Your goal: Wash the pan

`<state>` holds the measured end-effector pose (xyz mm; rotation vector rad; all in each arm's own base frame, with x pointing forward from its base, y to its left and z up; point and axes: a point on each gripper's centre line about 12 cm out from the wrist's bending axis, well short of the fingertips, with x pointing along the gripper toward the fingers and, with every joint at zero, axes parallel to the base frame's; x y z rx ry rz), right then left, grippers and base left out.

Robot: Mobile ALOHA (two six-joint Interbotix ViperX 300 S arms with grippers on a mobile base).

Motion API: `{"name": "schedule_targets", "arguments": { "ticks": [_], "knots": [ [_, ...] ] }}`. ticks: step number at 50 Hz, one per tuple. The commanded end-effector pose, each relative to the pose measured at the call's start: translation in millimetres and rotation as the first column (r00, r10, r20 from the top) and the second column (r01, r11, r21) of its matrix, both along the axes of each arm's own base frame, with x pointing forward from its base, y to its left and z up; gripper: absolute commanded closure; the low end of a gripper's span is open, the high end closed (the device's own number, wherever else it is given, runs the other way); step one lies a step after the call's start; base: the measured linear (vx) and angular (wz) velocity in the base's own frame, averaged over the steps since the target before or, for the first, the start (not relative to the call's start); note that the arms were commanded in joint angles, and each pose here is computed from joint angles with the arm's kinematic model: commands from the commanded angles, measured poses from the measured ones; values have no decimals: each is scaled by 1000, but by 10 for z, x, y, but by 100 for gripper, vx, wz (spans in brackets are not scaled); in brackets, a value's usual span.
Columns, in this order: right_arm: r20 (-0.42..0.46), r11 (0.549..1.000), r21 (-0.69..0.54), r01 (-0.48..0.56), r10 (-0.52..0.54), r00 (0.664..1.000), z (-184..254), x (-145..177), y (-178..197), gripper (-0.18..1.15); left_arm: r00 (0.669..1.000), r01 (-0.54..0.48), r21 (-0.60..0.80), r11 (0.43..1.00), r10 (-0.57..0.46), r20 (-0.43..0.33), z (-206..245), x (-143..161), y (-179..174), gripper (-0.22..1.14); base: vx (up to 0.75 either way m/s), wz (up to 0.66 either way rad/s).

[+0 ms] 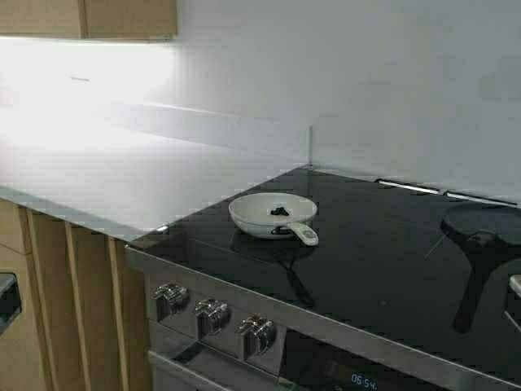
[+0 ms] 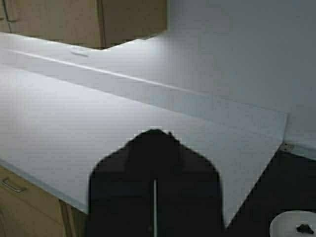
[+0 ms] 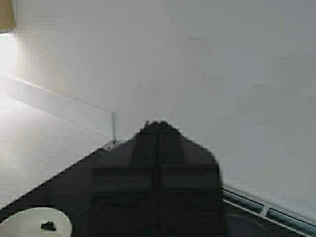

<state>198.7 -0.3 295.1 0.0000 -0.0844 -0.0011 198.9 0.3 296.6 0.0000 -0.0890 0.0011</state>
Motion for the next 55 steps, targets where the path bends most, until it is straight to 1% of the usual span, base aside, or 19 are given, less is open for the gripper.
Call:
{"name": "schedule_targets", "arguments": {
  "ticks": [1,2,4,8,13,14,16,19,22,25,30,37,42,48,55],
  "knots": [
    [-6,1000,-3,3,-3,1000,-17,20,-6,92,1000,19,-43,999,-20,-11,-39,14,-31,93,0,0],
    [-9,1000,-3,3,-3,1000,-27,22,-6,90,1000,26,-55,998,-27,-11,-35,15,-44,87,0,0],
    [-8,1000,-3,3,-3,1000,-24,19,-6,88,999,47,-75,996,-48,-15,-35,31,-83,71,0,0],
    [-6,1000,-3,3,-3,1000,-17,20,-6,90,996,79,-98,992,-82,-26,-31,74,-146,40,0,0],
    [-8,1000,-3,3,-3,1000,-28,18,-6,91,991,119,-162,980,-128,-49,-45,155,-241,0,0,0],
    [-9,1000,-3,3,-3,1000,-30,18,-6,91,988,130,-181,975,-142,-55,-54,172,-269,-7,0,0],
    [-11,1000,-1,3,-3,1000,-33,21,-6,91,983,152,-226,962,-170,-62,-69,206,-329,-15,0,0],
    [-12,1000,-1,3,-3,1000,-36,23,-6,91,973,188,-303,934,-219,-72,-134,241,-432,-14,0,0],
    [-15,1000,-1,3,-3,1000,-47,27,-6,91,961,227,-377,898,-269,-62,-194,267,-541,-9,0,0],
    [-18,1000,-1,3,-3,1000,-52,30,-6,91,949,257,-449,856,-311,-50,-286,294,-636,-9,0,0],
    [-20,1000,0,3,-3,1000,-56,35,-6,91,933,273,-542,795,-357,-54,-495,347,-750,-9,0,0],
    [-25,1000,-1,3,-3,1000,-70,33,-6,91,913,262,-597,758,-396,-101,-826,434,-870,-9,0,0],
    [-26,1000,-1,3,-3,1000,-78,34,-6,91,898,265,-620,738,-424,-121,-1014,512,-981,-9,0,0],
    [-28,1000,-3,3,-3,1000,-80,34,-6,91,878,273,-656,704,-461,-129,-1239,628,-1137,-9,0,0],
    [-28,1000,-3,3,-3,1000,-84,33,-6,91,859,253,-716,650,-492,-143,-1552,797,-1308,-9,0,0]
  ]
}}
